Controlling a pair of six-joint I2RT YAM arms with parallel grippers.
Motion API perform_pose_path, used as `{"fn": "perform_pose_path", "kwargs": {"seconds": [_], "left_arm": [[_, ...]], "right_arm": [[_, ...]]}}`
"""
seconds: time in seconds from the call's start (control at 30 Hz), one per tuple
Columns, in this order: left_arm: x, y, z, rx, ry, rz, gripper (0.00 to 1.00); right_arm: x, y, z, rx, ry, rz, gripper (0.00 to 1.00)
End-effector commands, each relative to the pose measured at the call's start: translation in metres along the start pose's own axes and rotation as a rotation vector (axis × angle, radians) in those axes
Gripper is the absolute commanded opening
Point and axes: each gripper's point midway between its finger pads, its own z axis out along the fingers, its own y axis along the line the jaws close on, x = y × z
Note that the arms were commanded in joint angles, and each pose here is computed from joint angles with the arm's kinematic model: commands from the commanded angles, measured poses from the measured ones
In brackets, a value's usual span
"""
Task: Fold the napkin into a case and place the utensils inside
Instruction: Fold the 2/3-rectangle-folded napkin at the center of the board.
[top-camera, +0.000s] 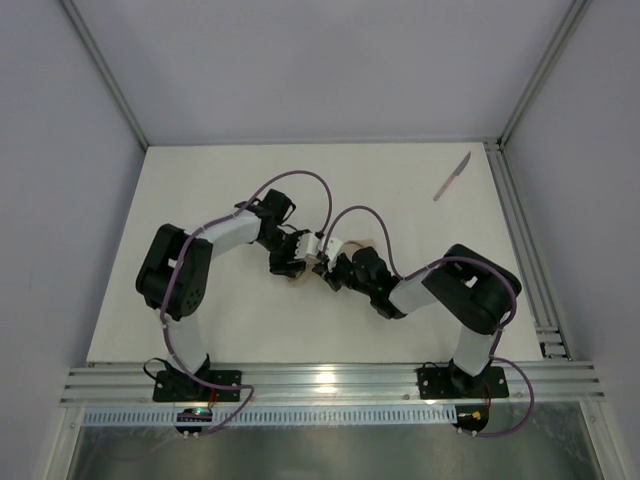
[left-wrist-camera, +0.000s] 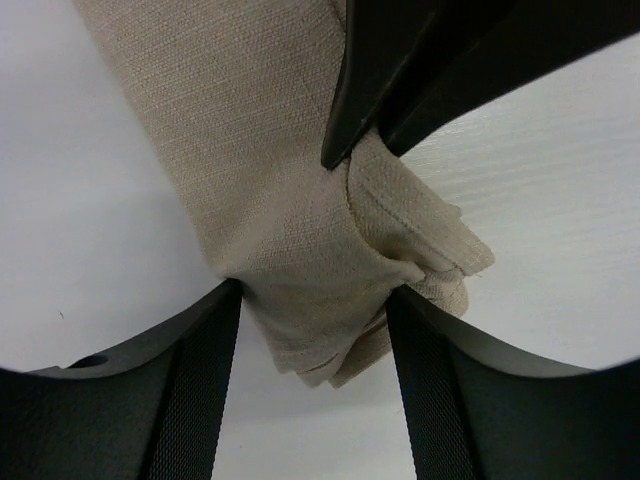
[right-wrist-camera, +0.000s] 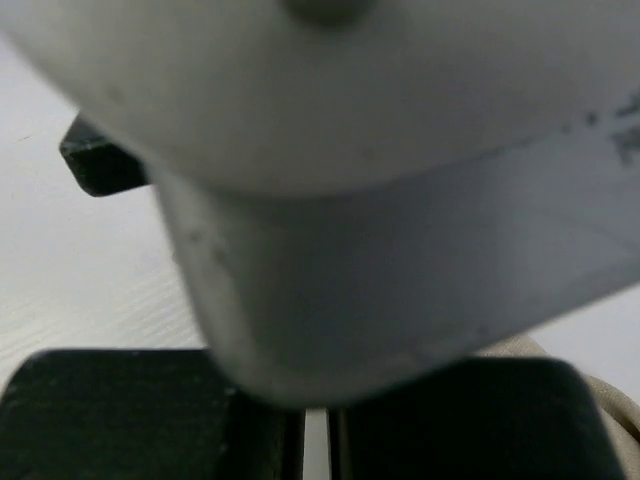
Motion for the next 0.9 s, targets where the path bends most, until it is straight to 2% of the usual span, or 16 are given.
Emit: {"fn": "perform_pose_path", "kwargs": {"seconds": [0.0,0.07,0.1,0.13,0.17,0.3,0.33,0.4,0.5,0.57,0.67,0.7,0.8,0.87], "left_arm": [[-0.008,0.022,0.001,-0.066,0.006,0.006,0.61],[-0.010,0.027,0.001,-0.080,-0.001,-0.010,0.52],[-0.009,0.026,0.001,-0.068,0.004,-0.018,0.42],[-0.009,0.025,0.003,-0.056,0.005,-0.029,0.22],[-0.011,0.028,0.001,-0.059,0.004,-0.030,0.17],[-0.010,0.025,0.001,-0.052,0.006,-0.034,0.10],[-0.011,0.025,0.001,-0.053,0.005,-0.039,0.03],[-0.008,0.026,0.000,-0.071,0.018,-0.071,0.00],[-0.005,0.038,-0.005,-0.185,0.023,-0.140,0.00],[-0.018,0.058,-0.018,-0.318,-0.034,-0.158,0.00],[-0.016,0.062,-0.021,-0.398,-0.057,-0.168,0.00],[-0.016,0.060,-0.021,-0.398,-0.058,-0.172,0.00],[-0.013,0.055,-0.018,-0.384,-0.054,-0.177,0.00],[-0.012,0.051,-0.015,-0.383,-0.063,-0.177,0.00]], "right_arm": [[-0.051,-0.001,0.001,-0.006,-0.167,-0.026,0.04],[-0.052,0.000,0.000,-0.010,-0.172,-0.025,0.04],[-0.051,0.000,0.000,-0.010,-0.172,-0.022,0.04],[-0.051,0.000,-0.001,-0.012,-0.171,-0.021,0.04],[-0.051,0.000,-0.001,-0.012,-0.169,-0.021,0.04],[-0.048,-0.002,-0.002,-0.006,-0.159,-0.023,0.04],[-0.045,-0.004,-0.003,-0.004,-0.150,-0.020,0.04],[-0.045,-0.003,-0.004,-0.010,-0.144,-0.025,0.04],[-0.041,-0.002,-0.006,-0.019,-0.119,-0.035,0.04],[-0.038,-0.001,-0.007,-0.030,-0.105,-0.038,0.05],[-0.032,0.005,-0.009,-0.055,-0.075,-0.021,0.27],[-0.036,0.005,-0.011,-0.052,-0.082,-0.021,0.41],[-0.043,0.003,-0.022,-0.043,-0.095,0.000,0.53],[-0.045,0.006,-0.028,-0.051,-0.096,0.004,0.55]]}}
